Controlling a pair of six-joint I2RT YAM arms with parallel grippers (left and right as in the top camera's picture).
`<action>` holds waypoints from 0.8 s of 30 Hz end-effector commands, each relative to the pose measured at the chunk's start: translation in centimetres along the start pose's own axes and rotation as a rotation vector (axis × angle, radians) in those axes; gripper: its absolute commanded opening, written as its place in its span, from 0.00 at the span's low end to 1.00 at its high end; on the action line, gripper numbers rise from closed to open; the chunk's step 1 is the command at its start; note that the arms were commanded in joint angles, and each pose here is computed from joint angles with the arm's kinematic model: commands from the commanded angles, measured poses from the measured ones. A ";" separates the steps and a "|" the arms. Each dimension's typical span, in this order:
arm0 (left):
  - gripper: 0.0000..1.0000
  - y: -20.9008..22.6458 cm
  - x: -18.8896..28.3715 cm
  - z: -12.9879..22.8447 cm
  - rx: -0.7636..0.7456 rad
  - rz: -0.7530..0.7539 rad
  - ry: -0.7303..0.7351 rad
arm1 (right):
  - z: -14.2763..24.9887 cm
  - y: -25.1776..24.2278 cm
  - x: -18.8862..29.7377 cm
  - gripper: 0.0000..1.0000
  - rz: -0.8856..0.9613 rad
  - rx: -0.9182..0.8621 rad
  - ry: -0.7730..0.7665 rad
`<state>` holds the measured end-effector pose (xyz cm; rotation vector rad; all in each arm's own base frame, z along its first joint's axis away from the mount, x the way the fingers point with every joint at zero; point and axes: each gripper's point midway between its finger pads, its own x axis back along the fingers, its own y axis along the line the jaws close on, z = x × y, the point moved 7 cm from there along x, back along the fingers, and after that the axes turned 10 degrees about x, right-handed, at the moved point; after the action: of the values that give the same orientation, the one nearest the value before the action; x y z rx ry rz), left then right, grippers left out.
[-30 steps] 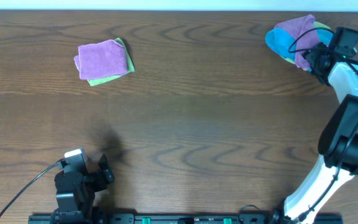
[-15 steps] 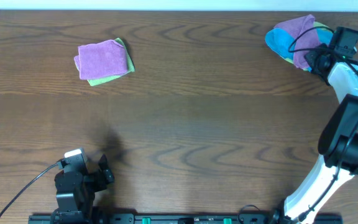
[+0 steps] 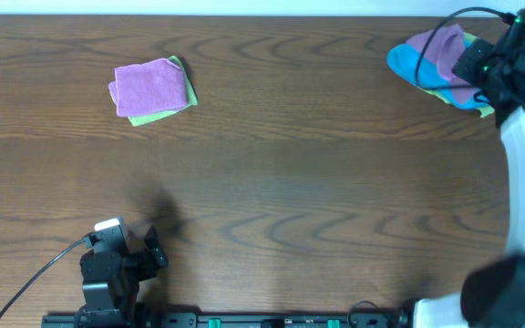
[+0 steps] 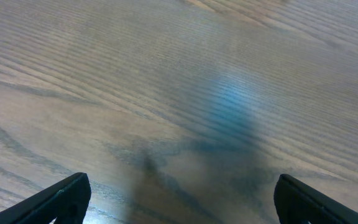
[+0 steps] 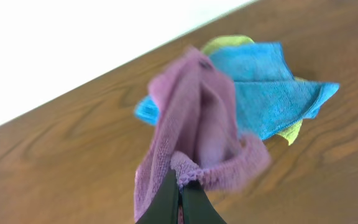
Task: Fold the cloth
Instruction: 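Lift the purple cloth with the right gripper and drag it to table center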
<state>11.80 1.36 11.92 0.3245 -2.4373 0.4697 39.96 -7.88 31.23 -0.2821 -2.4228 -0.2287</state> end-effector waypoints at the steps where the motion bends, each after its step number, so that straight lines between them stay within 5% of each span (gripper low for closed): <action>1: 0.95 0.6 -0.7 1.6 -0.032 -0.026 0.069 | 0.0 1.8 4.4 0.01 -0.043 0.143 -0.021; 10: 0.95 0.6 -0.7 1.6 -0.032 -0.026 0.069 | 4.7 7.1 11.4 0.01 -0.304 0.323 0.122; 18: 0.95 0.6 -0.7 1.6 -0.032 -0.026 0.069 | 9.2 14.9 18.9 0.01 -0.651 0.511 0.139; 24: 0.95 0.6 -0.7 1.6 -0.032 -0.026 0.069 | 10.6 20.4 20.2 0.01 -0.814 0.593 0.103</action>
<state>11.80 1.36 11.92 0.3245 -2.4373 0.4697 23.50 15.59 38.34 0.9138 -2.2692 0.1480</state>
